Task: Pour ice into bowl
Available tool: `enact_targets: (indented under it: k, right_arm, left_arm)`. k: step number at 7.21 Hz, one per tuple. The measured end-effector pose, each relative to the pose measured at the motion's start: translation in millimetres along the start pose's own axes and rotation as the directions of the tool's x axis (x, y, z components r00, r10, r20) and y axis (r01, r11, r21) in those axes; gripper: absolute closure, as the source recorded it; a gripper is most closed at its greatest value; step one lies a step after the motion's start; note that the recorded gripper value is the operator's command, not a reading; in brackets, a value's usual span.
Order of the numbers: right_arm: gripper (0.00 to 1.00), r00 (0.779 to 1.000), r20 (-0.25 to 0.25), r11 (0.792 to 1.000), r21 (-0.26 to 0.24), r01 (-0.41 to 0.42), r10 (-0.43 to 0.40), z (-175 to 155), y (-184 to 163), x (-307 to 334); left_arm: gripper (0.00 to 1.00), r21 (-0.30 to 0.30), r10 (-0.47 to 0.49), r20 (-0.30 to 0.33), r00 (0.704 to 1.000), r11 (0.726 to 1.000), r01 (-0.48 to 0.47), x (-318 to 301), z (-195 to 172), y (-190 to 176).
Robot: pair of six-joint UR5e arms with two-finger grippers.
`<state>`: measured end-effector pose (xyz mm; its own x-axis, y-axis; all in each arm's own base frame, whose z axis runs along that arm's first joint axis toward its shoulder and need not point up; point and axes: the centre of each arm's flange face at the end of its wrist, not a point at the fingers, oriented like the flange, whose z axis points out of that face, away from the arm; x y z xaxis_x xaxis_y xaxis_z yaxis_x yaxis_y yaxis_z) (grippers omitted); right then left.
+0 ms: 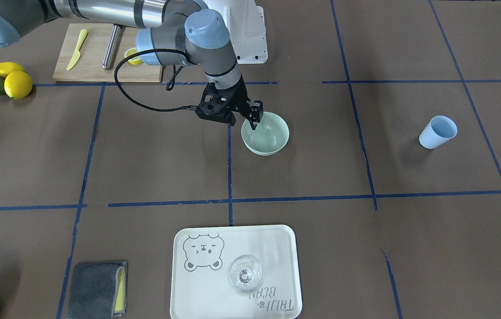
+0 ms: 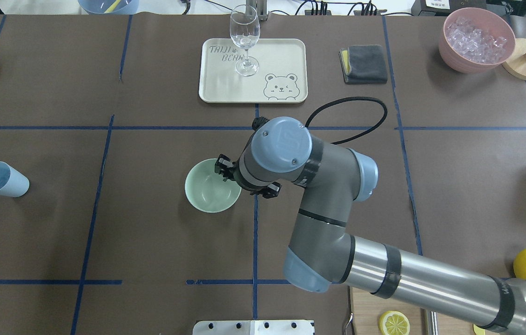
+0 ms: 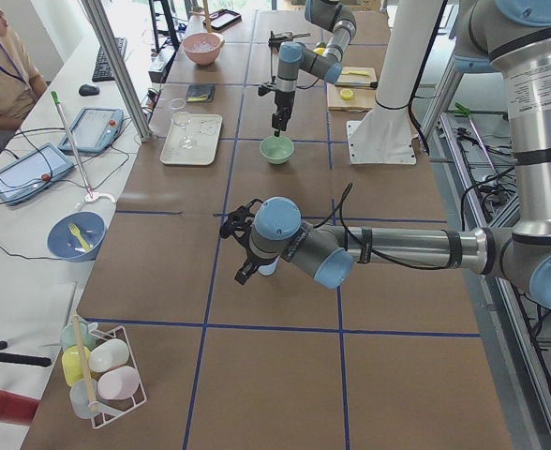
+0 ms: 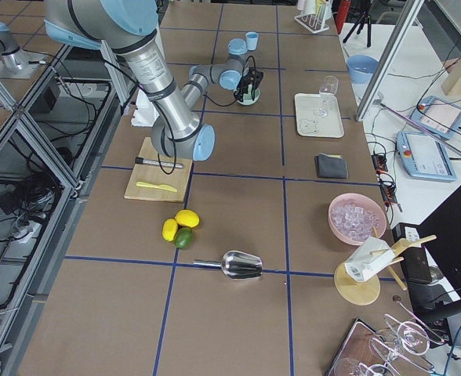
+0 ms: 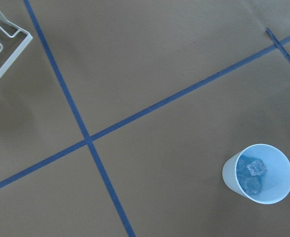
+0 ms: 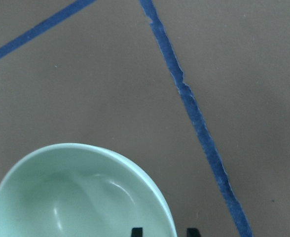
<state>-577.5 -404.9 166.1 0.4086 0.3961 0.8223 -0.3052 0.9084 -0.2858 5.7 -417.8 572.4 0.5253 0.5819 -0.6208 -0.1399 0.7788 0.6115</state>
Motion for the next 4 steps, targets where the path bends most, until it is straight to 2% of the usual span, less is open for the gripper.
enact_targets:
  k: [1, 2, 4]
  right_arm:
    - [0.0, 1.0, 0.023, 1.0, -0.001, -0.012, 0.012, -29, -23, 23]
    - [0.0, 0.999, 0.037, 0.999, -0.015, -0.029, 0.03, -58, -46, 47]
    - [0.0, 0.997, 0.04, 0.997, -0.043, -0.065, 0.066, -112, -92, 104]
  left_arm:
    - [0.0, 0.031, -0.019, -0.011, 1.0, 0.999, 0.02, 6, -1, -1]
    - [0.0, 0.075, -0.089, -0.022, 0.996, 0.993, 0.091, 15, -2, -2]
    - [0.0, 0.164, -0.182, -0.029, 0.983, 0.969, 0.185, 38, 6, 9]
